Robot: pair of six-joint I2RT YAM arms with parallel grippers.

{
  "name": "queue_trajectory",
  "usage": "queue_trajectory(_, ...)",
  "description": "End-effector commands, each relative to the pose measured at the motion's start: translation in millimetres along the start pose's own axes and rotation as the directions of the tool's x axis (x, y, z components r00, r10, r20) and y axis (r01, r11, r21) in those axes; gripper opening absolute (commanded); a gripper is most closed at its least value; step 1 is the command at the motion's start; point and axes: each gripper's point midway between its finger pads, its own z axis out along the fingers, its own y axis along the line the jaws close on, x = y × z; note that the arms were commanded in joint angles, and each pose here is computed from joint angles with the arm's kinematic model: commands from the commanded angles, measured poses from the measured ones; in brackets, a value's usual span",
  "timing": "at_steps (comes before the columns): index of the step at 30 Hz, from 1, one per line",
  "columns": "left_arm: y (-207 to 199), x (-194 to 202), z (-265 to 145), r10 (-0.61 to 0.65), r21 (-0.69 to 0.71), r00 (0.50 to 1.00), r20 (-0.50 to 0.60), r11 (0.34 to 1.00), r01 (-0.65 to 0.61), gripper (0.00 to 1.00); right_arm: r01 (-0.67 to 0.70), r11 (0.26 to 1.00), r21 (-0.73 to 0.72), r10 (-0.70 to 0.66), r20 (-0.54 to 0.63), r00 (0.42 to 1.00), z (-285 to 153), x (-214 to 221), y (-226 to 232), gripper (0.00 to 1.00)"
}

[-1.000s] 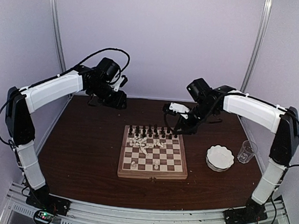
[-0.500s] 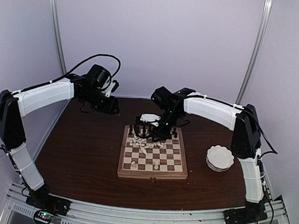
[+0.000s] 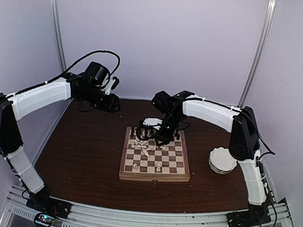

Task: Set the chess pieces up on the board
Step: Pick up the pawn from the chessboard.

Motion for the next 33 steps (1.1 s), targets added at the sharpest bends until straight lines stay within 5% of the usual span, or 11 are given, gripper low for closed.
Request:
queue_trajectory(1, -2, -13, -8, -0.012, 0.029, 0.998, 0.055, 1.0, 0.01, 0.5, -0.019, 0.999, 0.03, 0.02, -0.014, 1.0, 5, -1, -9, 0.33)
queue_trajectory(16, -5, -9, -3, -0.014, 0.045, 0.999, 0.037, 0.999, 0.012, 0.5, -0.035, 0.999, 0.031, 0.035, -0.014, 0.999, 15, -7, -14, 0.3)
queue_trajectory(25, -7, -8, -1, -0.015, 0.056, 0.999, 0.03, 0.998, 0.013, 0.5, -0.038, 0.999, 0.015, 0.038, -0.017, 0.999, 16, -7, -11, 0.14)
queue_trajectory(33, -7, -8, -1, -0.016, 0.06, 0.999, 0.029, 0.998, 0.014, 0.5, -0.04, 0.999, 0.012, 0.04, -0.022, 0.999, 18, -6, -11, 0.17)
